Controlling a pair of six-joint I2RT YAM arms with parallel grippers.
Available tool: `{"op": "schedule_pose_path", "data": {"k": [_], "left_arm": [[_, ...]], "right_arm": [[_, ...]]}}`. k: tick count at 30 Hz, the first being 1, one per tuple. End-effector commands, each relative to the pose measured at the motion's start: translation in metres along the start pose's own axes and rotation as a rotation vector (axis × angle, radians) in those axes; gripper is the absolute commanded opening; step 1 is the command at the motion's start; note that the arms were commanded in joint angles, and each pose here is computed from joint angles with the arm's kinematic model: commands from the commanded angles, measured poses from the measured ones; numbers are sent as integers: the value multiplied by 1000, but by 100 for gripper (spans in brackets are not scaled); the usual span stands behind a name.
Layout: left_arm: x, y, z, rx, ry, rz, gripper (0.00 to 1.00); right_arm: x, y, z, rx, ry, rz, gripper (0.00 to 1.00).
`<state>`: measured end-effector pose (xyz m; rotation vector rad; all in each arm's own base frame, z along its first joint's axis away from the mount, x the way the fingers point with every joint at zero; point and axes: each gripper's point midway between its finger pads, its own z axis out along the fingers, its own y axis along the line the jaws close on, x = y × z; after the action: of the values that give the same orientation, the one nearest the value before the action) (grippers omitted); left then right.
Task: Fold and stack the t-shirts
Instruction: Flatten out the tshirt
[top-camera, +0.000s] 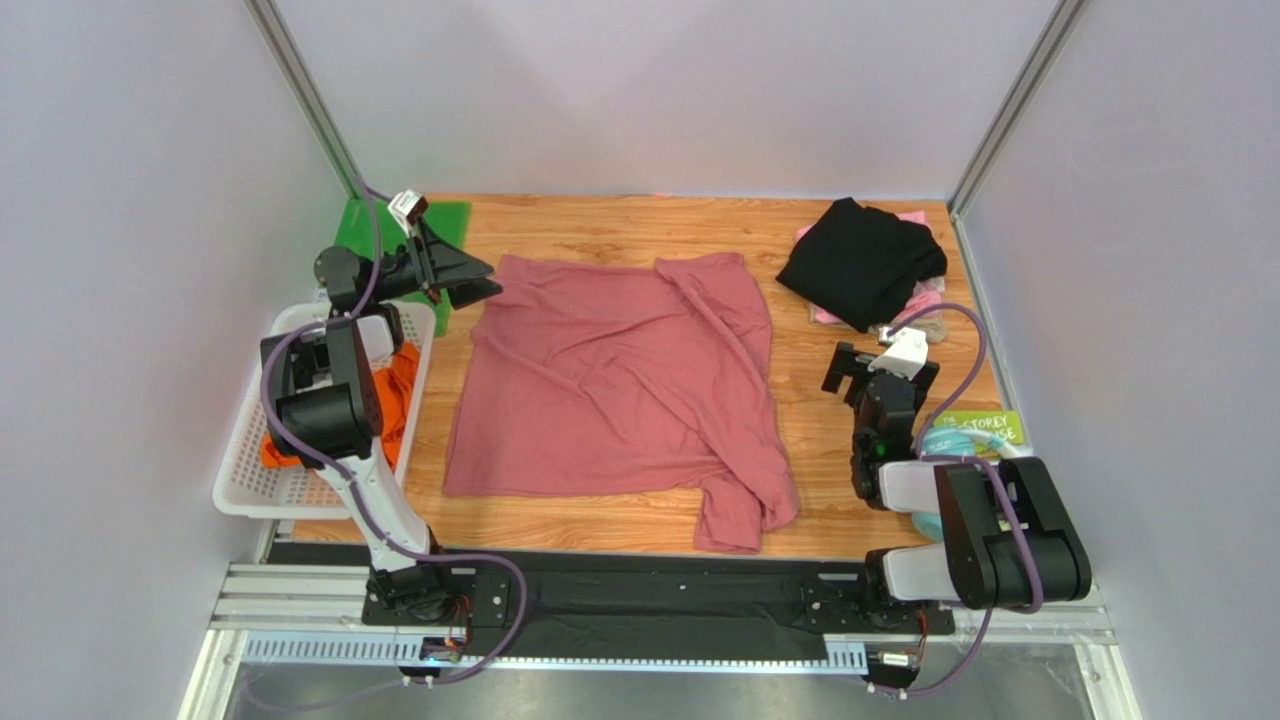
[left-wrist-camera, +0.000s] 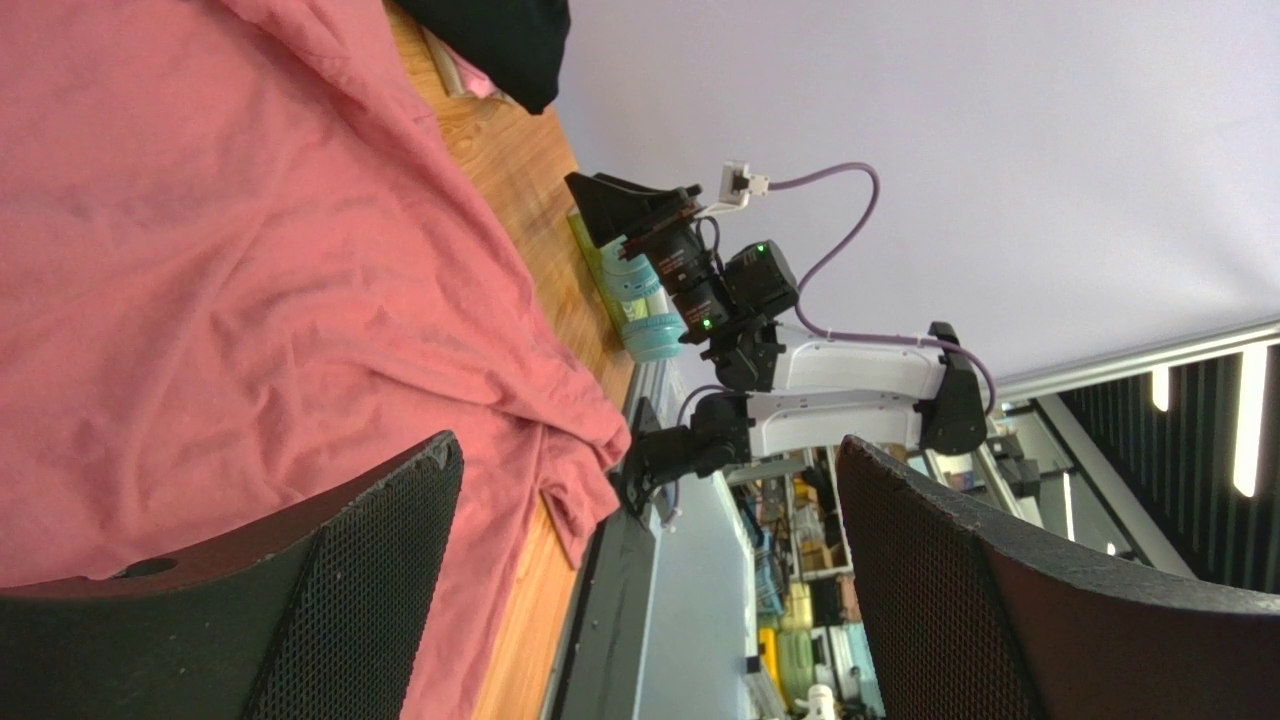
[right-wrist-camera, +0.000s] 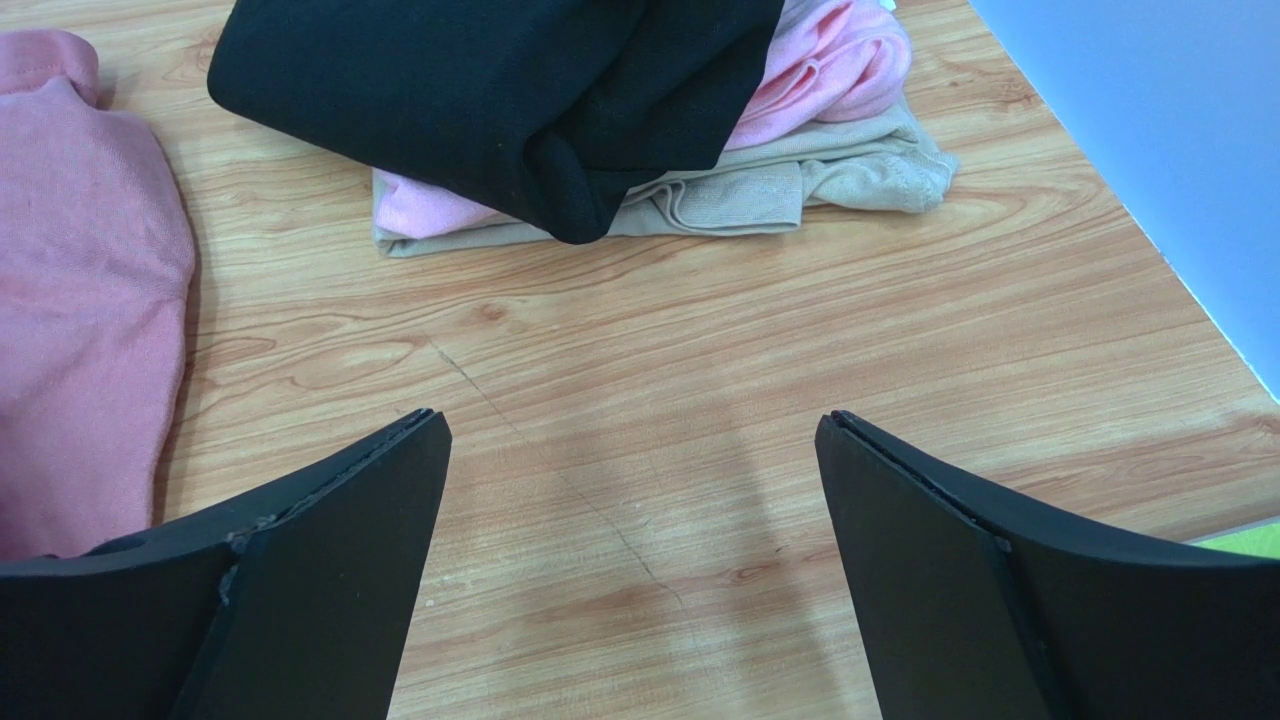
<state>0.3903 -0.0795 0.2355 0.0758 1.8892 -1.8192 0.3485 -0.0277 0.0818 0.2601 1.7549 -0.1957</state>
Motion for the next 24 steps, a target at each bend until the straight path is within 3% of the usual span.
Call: {"op": "schedule_pose_path", "data": {"k": [1, 24], "left_arm": [[34, -18, -11, -10, 192, 334, 100], [44, -36, -13, -16, 210, 355, 100]], "right_arm": [[-27, 2, 5, 14, -87, 37, 100], [-27, 2, 5, 14, -87, 38, 100]]}}
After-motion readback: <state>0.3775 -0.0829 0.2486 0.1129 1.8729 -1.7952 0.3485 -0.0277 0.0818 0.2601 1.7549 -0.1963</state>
